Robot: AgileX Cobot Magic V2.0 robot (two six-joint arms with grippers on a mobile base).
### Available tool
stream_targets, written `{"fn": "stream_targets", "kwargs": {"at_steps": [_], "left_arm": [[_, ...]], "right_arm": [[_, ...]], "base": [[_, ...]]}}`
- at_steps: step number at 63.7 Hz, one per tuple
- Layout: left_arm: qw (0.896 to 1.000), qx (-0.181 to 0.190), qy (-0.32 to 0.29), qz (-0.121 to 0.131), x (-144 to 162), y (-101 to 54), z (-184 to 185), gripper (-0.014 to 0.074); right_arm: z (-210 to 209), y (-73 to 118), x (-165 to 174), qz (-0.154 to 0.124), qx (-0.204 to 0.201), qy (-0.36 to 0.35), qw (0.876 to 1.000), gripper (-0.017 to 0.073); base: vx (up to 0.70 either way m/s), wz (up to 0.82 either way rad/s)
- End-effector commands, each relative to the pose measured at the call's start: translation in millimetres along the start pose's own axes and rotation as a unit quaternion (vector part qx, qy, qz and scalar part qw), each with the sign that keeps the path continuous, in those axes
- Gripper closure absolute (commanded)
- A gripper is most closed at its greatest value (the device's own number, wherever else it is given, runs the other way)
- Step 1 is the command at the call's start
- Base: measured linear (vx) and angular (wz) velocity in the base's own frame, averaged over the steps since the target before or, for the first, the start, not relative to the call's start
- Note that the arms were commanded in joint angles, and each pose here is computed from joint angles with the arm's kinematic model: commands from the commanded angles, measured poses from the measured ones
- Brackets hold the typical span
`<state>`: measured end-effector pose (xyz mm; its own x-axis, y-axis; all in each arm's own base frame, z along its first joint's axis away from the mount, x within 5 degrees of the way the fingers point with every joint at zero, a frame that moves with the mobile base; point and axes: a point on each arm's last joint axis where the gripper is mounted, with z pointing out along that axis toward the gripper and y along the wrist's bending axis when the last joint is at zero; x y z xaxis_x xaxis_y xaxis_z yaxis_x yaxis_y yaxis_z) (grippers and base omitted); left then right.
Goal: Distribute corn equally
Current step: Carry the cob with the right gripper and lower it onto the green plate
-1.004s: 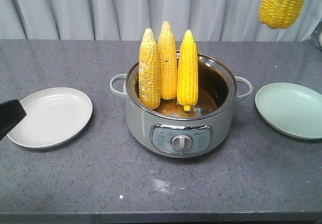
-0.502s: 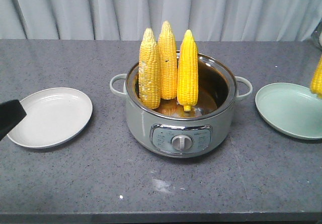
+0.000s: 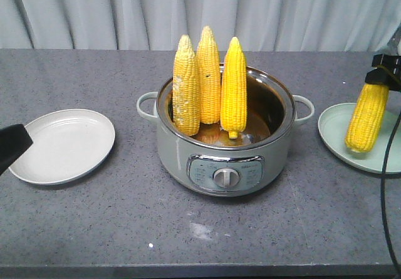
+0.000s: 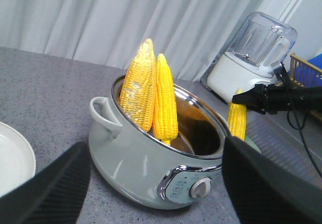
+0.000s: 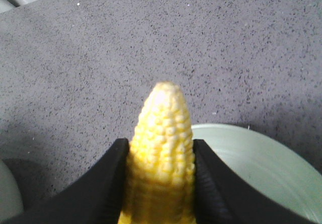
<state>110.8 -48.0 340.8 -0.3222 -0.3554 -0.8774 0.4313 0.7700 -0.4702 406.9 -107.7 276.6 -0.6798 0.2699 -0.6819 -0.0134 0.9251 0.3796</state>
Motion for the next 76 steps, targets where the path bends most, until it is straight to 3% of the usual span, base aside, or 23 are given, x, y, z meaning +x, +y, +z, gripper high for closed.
{"fn": "stream_targets", "kwargs": {"at_steps": [1, 17, 31, 45, 55, 65, 76], "left_arm": [[1.000, 0.010, -0.025, -0.011, -12.0, -5.5, -0.6, 0.0060], [1.000, 0.009, -0.025, -0.010, -11.9, -5.5, -0.6, 0.0060], [1.000, 0.009, -0.025, -0.010, -11.9, -5.5, -0.6, 0.0060], [1.000, 0.009, -0.025, -0.010, -11.9, -5.5, -0.6, 0.0060], [1.000, 0.010, -0.025, -0.012, -11.8, -5.7, -0.6, 0.0060], [0.999, 0.009, -0.028, -0.014, -12.3, -5.4, -0.6, 0.0060], [0.999, 0.012, -0.041, -0.003, -35.8, -10.6, 6.4, 0.0060]], "right_arm": [[-20.6, 11.9, -23.7, -0.010, -0.012, -0.043, 0.999, 0.0543], [-15.2, 8.7, -23.7, -0.017, -0.011, -0.017, 1.000, 0.0426], [-15.2, 3.9, -19.6, -0.016, 0.015, 0.006, 1.000, 0.0254], [-15.3, 4.0, -17.2, -0.019, 0.014, 0.019, 1.000, 0.0086], [-15.4, 2.9, -16.3, -0.011, 0.020, 0.024, 0.999, 0.0030], [-33.2, 17.9, -20.6, 0.001, -0.002, 0.018, 1.000, 0.0032], [-82.9, 51.8, -28.8, -0.050, -0.023, -0.007, 0.998, 0.0032]], "base": [[0.00, 0.00], [0.00, 0.00], [0.00, 0.00], [0.00, 0.00], [0.00, 0.00], [0.00, 0.00], [0.00, 0.00]]}}
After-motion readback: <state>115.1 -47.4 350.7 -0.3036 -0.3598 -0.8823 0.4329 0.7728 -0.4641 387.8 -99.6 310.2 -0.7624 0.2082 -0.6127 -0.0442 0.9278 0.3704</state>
